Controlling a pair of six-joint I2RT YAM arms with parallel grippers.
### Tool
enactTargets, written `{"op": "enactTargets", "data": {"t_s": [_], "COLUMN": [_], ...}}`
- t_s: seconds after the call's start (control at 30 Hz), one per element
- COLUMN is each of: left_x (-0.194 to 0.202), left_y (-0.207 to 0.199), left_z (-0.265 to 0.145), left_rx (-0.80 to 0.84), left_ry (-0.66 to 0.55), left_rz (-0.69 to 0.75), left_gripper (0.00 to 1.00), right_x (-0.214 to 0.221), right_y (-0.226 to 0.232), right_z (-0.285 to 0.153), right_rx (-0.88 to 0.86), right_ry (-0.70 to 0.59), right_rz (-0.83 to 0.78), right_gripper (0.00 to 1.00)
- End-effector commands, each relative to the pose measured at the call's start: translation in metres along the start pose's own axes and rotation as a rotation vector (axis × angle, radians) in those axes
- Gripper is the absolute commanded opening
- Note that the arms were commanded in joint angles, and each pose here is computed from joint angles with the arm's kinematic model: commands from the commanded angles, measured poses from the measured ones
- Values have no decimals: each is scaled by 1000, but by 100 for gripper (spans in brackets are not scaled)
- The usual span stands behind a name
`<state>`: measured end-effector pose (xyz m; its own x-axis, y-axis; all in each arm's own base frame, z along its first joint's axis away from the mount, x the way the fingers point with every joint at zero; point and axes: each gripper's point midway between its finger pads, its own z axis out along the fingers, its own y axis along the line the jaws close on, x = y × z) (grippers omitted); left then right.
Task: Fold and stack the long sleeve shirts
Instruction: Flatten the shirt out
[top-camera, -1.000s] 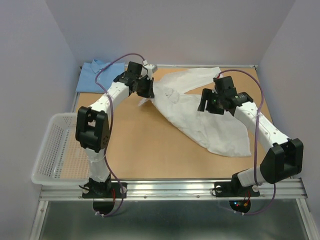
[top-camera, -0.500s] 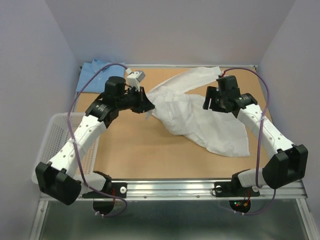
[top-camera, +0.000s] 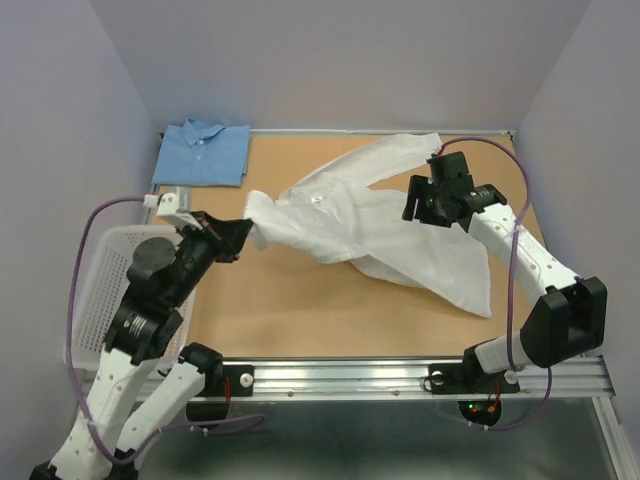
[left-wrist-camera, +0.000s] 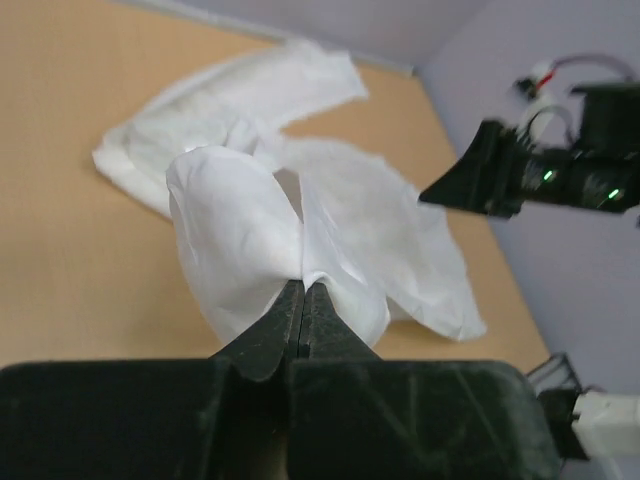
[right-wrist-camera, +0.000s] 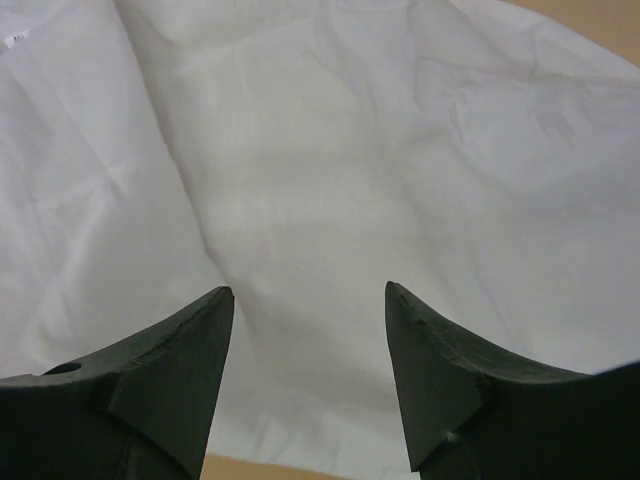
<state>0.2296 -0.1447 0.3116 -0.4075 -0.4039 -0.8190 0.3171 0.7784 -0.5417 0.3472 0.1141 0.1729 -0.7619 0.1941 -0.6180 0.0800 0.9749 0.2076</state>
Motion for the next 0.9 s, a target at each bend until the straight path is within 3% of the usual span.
{"op": "enactTargets", "data": {"t_s": [0.0, 0.17, 0.27, 0.3, 0.37, 0.4, 0.53, 0.67, 0.87], "left_x": [-16, 5, 33, 36, 33, 28, 25, 46, 76], "left_y": [44, 59, 45, 40, 30, 28, 25, 29, 38], "left_z": [-17, -35, -23, -22, -25, -25, -10, 38, 120], "left_rx": [-204, -209, -81, -50, 2, 12, 0, -47, -101], "left_ry": [-227, -272, -172, -158, -156, -173, -119, 73, 326], "left_rz": [-182, -304, -284, -280, -255, -213, -140, -118, -79], "left_gripper": [0, 0, 20, 34, 50, 82, 87, 87, 87], "right_x": [-3, 2, 4, 4, 2, 1, -12, -26, -27], "right_y": [9, 11, 10, 8, 6, 5, -11, -30, -61], "right_z": [6, 9, 10, 10, 10, 10, 12, 12, 22], "right_rx": [-43, -59, -53, -48, -33, -25, 74, 160, 200], "right_ry": [-19, 2, 2, -2, -9, -14, -68, -107, -63], "right_rz": [22, 20, 16, 16, 15, 12, 9, 32, 127], "right_gripper": [67, 67, 67, 67, 67, 67, 67, 68, 68]}}
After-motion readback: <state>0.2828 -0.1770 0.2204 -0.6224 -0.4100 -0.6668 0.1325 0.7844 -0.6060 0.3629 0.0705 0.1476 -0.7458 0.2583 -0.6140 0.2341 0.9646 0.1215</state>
